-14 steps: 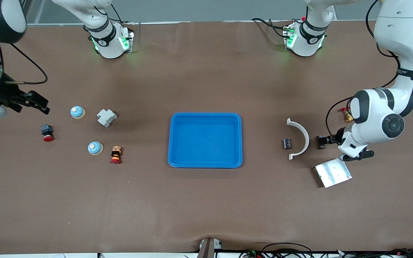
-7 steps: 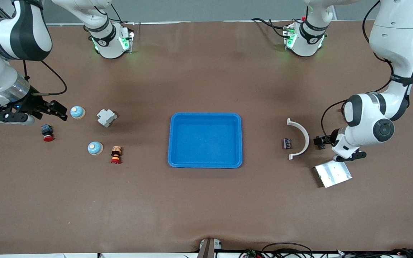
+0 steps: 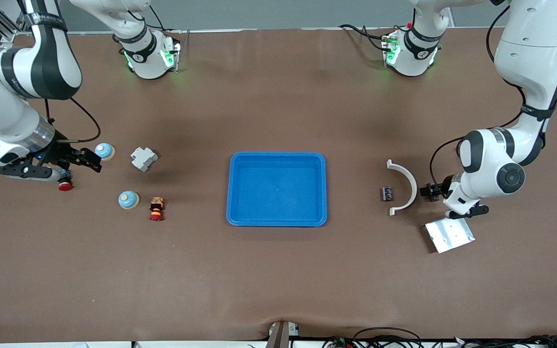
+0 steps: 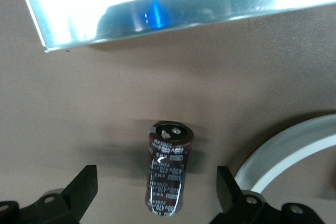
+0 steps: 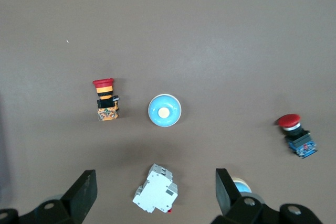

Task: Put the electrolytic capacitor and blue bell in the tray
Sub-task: 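Grasp the capacitor with the left gripper while the right gripper reaches the bell, then carry the capacitor toward the tray while the right gripper grasps the bell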

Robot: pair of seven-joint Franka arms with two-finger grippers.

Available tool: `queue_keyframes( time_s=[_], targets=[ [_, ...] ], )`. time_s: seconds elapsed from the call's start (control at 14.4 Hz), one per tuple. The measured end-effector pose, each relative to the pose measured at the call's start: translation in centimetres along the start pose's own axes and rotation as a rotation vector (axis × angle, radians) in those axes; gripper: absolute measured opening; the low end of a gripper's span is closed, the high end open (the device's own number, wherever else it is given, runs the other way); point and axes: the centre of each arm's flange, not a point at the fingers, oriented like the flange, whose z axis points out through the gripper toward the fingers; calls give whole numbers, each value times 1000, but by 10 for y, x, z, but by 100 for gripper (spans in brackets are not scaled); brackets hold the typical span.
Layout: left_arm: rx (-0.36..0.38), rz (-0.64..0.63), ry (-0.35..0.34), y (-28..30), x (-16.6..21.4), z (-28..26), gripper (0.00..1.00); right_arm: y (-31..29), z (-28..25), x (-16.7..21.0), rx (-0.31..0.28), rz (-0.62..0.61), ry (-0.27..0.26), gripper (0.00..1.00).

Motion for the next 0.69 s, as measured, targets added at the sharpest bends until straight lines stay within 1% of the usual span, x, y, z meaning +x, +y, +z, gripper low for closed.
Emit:
queue_keyframes(
  time_s=[0.21,0.28,0.35,0.42,0.69],
  targets=[
    [0,6,-2,4,-1,1,100,-8,12,4,3,12,2,100],
    [0,8,-2,5,-1,1,93,-8,15,4,3,14,3,100],
    [0,8,-1,5,-1,1,84,-8,18,6,4,17,4,100],
    [0,8,-1,5,-1,1,72,-7,22,7,5,19,5,100],
    [0,7,2,4,0,-1,32,-6,40,11,5,28,-5,100]
  ],
)
